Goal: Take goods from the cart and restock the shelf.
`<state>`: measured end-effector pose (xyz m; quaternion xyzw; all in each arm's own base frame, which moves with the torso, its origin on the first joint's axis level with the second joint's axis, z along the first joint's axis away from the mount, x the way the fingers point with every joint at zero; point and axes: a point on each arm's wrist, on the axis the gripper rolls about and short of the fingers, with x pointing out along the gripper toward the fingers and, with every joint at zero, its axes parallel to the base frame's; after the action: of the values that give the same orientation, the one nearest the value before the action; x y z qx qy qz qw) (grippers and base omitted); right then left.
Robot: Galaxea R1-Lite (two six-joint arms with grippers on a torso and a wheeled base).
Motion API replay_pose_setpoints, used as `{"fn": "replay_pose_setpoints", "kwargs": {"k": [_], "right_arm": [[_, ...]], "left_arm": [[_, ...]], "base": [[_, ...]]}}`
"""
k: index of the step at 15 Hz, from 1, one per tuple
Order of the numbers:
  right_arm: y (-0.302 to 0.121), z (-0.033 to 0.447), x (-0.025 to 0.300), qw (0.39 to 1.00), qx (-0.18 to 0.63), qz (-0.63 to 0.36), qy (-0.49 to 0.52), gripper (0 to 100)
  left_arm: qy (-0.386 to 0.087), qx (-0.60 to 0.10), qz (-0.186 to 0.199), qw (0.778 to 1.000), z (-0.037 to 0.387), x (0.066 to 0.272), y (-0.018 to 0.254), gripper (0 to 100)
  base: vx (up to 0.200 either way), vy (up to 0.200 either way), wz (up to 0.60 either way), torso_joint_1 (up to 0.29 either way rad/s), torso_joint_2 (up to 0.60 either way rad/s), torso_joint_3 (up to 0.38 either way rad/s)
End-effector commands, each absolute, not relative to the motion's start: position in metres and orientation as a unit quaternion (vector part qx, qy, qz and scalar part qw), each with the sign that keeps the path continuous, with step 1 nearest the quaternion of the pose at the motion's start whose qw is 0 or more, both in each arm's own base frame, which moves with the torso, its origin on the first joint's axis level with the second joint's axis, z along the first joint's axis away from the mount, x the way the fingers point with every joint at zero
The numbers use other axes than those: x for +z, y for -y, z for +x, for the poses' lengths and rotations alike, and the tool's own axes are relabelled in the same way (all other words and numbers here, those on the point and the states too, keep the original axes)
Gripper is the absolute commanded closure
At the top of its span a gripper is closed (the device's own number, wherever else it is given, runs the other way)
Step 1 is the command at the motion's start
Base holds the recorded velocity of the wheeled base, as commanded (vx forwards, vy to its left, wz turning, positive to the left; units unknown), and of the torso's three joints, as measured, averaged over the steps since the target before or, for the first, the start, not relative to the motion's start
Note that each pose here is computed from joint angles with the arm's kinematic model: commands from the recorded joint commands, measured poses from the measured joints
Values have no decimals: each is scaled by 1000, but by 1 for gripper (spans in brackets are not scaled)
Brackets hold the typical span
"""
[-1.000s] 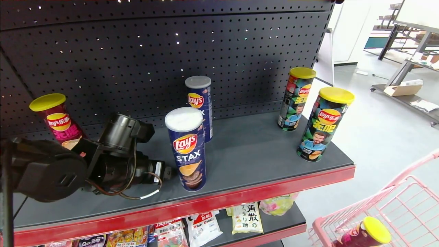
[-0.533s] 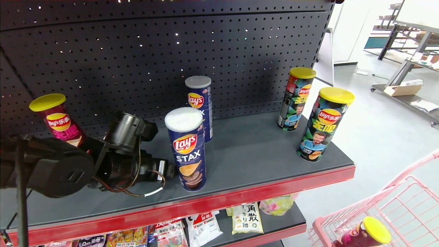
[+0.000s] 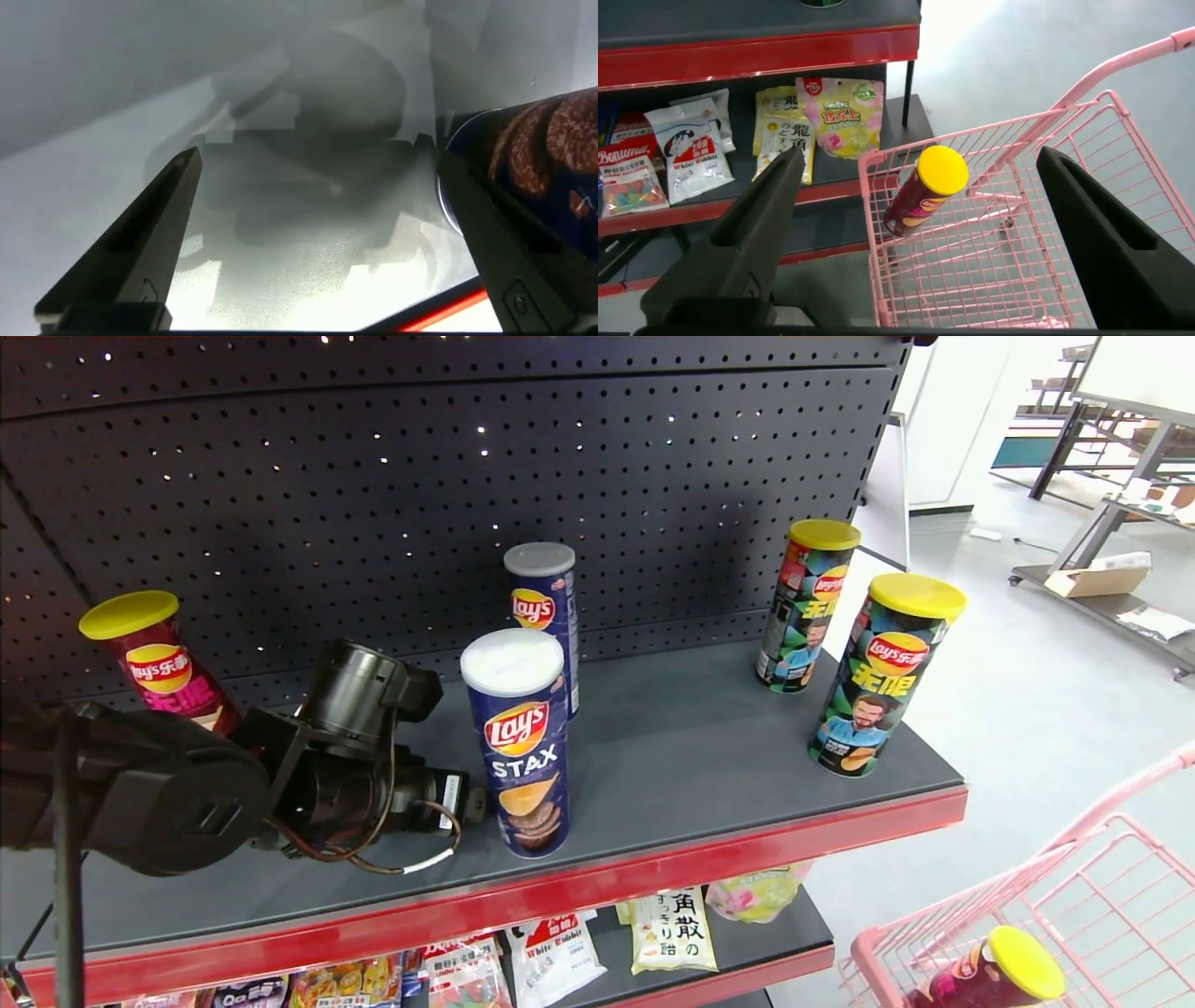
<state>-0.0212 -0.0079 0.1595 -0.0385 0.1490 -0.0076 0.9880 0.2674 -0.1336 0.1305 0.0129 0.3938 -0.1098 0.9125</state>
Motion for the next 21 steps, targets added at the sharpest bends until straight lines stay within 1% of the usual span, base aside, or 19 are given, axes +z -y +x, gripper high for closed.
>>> {"fn": "replay_pose_setpoints", "kwargs": {"k": [1, 11, 16, 17, 18, 20, 21], "right_arm": [[8, -21, 160, 988, -7, -39, -150, 0], [8, -21, 160, 988, -7, -39, -150, 0], [8, -21, 160, 988, -7, -39, -150, 0], [8, -21, 159, 987, -7, -39, -153, 0], [8, -20, 159, 987, -6, -39, -156, 0], [6, -12, 160, 983, 6, -24, -180, 0], [4, -8, 158, 981, 25, -16, -191, 0]], "left_arm": [[-393, -110, 12, 913, 268, 131, 134, 0], [-393, -110, 13, 913, 275, 128, 138, 0], [-395, -111, 13, 912, 272, 128, 137, 0], [-390, -106, 10, 915, 267, 133, 131, 0], [-377, -101, 4, 921, 256, 144, 121, 0], [-346, -97, -6, 933, 226, 172, 100, 0], [-338, -93, -10, 936, 208, 187, 90, 0]], "base": [[0, 0, 0, 0, 0, 0], [0, 0, 0, 0, 0, 0], [0, 0, 0, 0, 0, 0], [0, 0, 0, 0, 0, 0], [0, 0, 0, 0, 0, 0], [0, 0, 0, 0, 0, 0], [0, 0, 0, 0, 0, 0]]}}
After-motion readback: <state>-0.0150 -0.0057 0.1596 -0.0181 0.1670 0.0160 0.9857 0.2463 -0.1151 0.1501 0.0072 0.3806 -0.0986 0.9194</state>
